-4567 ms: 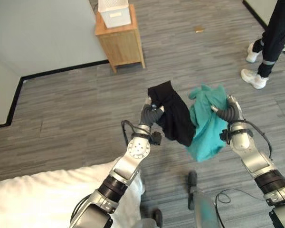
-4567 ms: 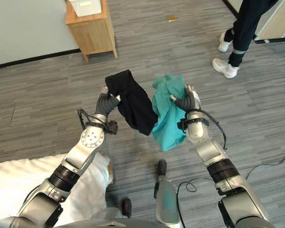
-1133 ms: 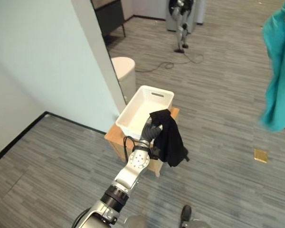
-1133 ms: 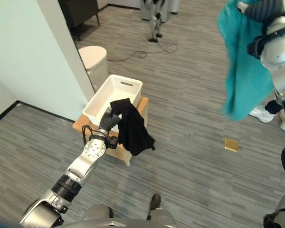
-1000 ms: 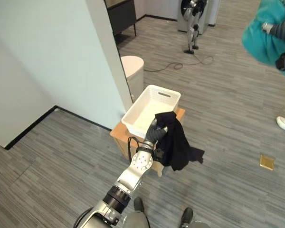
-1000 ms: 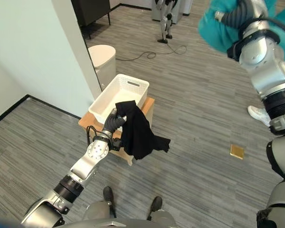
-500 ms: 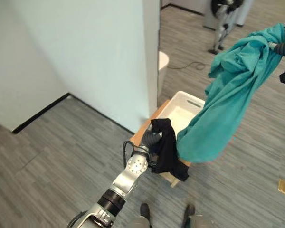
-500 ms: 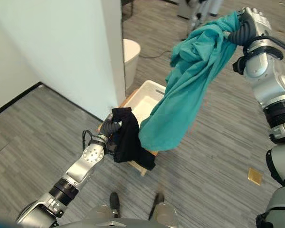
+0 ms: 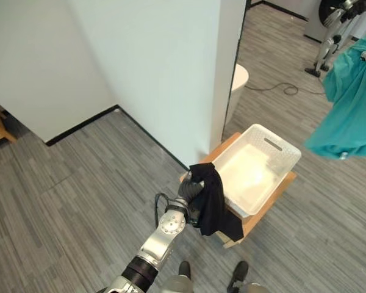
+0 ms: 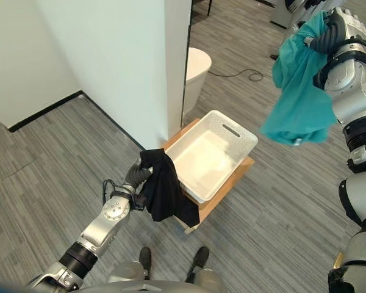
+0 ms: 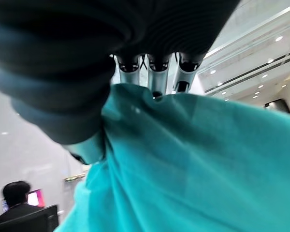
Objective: Pick up bed clothes into laundry basket.
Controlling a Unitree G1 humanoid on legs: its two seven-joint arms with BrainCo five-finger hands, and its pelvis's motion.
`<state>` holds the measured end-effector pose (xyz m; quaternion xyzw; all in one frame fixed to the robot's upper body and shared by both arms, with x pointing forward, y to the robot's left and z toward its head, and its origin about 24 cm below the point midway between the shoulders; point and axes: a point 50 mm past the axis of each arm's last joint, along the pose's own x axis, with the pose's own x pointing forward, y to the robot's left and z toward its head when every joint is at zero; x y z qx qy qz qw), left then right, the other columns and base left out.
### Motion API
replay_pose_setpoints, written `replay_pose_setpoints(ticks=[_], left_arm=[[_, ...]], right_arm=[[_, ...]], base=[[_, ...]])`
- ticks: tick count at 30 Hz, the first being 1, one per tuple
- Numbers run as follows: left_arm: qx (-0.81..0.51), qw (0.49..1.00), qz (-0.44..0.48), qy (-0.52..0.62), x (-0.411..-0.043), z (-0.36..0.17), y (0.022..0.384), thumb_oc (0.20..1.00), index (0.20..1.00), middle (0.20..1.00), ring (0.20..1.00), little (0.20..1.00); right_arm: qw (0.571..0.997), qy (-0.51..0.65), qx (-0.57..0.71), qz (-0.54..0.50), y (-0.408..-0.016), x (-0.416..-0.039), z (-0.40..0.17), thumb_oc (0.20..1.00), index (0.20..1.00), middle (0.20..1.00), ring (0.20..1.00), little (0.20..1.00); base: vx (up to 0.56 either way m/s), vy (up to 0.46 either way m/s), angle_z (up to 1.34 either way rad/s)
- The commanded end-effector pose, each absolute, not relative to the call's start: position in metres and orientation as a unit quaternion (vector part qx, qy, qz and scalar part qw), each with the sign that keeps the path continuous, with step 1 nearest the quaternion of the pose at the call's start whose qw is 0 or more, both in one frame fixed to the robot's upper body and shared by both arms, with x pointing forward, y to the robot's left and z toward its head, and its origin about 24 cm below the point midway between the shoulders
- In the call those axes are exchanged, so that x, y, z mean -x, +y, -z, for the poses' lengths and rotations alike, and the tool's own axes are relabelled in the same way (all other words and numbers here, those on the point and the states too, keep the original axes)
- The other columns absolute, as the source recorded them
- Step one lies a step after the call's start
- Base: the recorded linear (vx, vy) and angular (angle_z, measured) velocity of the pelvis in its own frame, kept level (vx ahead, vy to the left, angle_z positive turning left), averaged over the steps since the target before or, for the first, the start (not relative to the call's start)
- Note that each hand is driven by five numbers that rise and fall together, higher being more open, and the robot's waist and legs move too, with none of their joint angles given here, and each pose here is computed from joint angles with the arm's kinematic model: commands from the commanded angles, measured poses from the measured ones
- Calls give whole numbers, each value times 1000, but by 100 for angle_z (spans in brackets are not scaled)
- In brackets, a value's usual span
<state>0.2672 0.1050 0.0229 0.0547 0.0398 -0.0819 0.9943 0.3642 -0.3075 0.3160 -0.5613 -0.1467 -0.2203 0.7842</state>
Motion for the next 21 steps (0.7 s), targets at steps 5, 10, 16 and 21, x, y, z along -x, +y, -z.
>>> replay_pose_setpoints(ticks=[5,10,16,21], left_arm=[[-15,992,118,-44,-274,-56,84,200,200,200,200,200],[-16,992,117,-45,-275,-57,83,200,200,200,200,200],[-2,992,120,-43,-279,-60,74,200,200,200,200,200],[-8,990,134,-36,-279,-57,68,200,200,200,200,200]], right_arm=[[768,-205,554,247,-307,-352,-350,200,200,200,200,200],[794,-216,527,211,-297,-353,-333,200,200,200,200,200],[834,-186,507,112,-275,-348,-251,200,200,200,200,200],[843,-147,509,94,-275,-348,-222,200,200,200,200,200]], base=[[0,0,0],[-3,6,1],[-6,22,9],[-3,8,2]])
